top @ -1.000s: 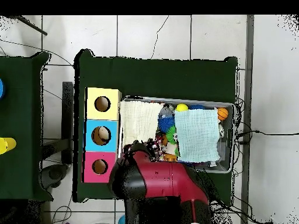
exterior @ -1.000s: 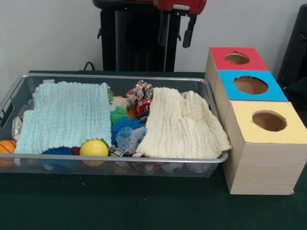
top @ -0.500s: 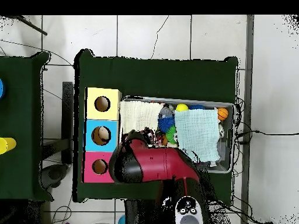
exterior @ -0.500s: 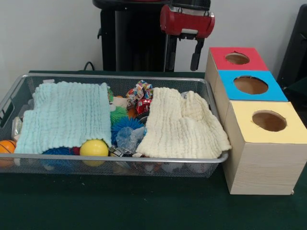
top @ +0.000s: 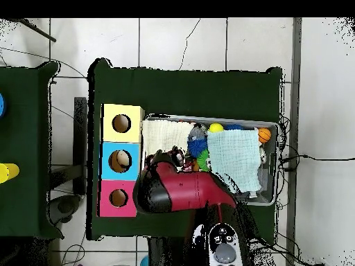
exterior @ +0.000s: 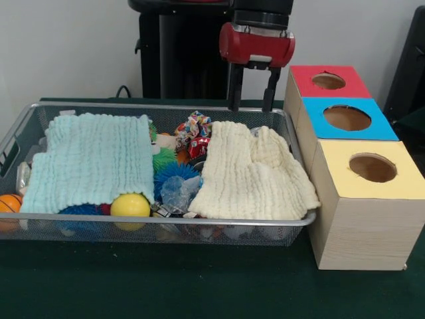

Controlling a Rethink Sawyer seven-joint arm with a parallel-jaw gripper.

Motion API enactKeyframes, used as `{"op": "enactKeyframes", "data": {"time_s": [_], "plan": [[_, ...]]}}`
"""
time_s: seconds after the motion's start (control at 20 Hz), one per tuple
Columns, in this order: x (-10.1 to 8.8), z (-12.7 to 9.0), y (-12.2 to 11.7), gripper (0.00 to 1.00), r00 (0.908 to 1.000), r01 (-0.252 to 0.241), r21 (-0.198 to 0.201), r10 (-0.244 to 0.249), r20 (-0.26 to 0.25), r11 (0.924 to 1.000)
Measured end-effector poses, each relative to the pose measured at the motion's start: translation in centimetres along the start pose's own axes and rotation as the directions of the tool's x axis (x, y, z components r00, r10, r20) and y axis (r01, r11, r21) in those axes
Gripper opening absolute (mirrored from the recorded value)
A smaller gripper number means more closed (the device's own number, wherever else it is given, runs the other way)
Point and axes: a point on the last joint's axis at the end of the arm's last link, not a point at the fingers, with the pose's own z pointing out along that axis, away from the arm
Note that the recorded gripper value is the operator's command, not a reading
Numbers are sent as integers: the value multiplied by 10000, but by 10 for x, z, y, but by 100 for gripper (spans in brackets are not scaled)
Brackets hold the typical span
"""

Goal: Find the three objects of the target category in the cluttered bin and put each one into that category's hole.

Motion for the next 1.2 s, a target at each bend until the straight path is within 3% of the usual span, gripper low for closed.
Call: {"op": "enactKeyframes", "data": {"time_s": [0.25, 0.95, 1.2], "plan": [[-3, 13, -2, 100, 9993, 312, 79, -313, 226, 9995], [-17, 60, -3, 100, 9914, 530, 175, -547, 1193, 9984], [-13, 70, -5, 100, 9923, 465, 137, -477, 1143, 9988]]}}
